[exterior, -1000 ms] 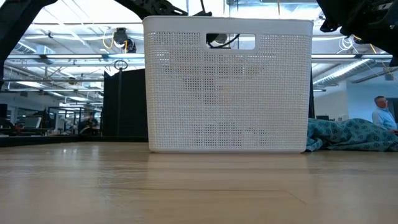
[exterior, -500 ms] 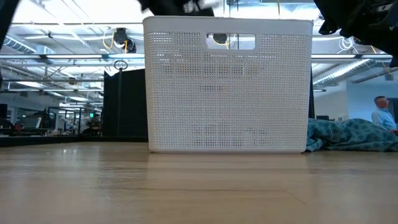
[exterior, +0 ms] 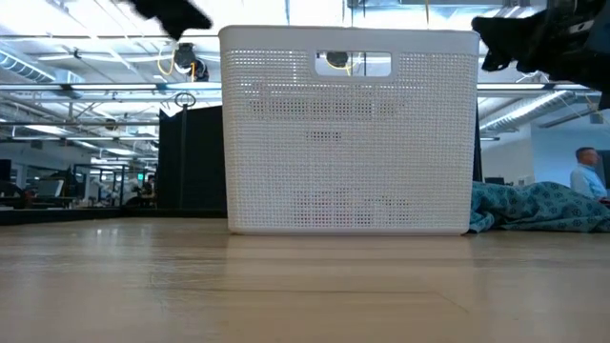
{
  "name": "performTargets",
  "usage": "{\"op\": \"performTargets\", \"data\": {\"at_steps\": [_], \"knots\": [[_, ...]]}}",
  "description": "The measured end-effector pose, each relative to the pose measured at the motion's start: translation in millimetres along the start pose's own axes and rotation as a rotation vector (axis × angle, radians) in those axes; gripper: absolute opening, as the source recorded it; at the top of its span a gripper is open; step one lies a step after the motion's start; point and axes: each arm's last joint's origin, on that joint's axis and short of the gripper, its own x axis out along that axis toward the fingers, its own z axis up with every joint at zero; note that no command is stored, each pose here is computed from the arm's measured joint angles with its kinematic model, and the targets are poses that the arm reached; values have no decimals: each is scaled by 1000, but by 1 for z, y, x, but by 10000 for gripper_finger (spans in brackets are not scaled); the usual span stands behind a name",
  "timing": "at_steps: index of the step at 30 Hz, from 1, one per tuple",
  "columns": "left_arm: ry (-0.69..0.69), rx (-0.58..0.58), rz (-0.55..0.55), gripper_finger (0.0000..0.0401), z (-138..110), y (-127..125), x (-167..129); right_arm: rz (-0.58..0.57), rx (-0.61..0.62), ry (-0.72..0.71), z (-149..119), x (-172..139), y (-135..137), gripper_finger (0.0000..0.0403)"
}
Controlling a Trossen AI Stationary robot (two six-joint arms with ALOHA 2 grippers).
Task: Pick & place medical supplies in basket/bin
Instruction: Return to Home Position
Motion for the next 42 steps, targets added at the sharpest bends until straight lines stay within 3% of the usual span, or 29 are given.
{"op": "performTargets", "data": {"at_steps": [5,9,11,14,18,23,27,42], "knots": [[-240,45,-41,5,-73,-26,-13,-17,126,18,-2,0,-2,0],[-390,110,-66,3,-118,-35,-22,-7,238,32,-3,0,-1,0],[-459,81,-48,3,-131,-35,-26,-2,276,65,-6,0,0,0],[-557,-9,-56,2,-133,-33,-35,4,319,132,-12,-1,2,0],[-514,121,-76,2,-147,-36,-37,1,367,155,-15,-2,2,0],[-584,121,-20,1,-162,-35,-38,-67,345,120,-12,-2,0,0],[-542,129,-10,1,-179,-37,-26,-78,341,145,-14,-2,0,0],[-503,40,-13,3,-181,-36,-24,-45,358,165,-16,-2,1,0]]}}
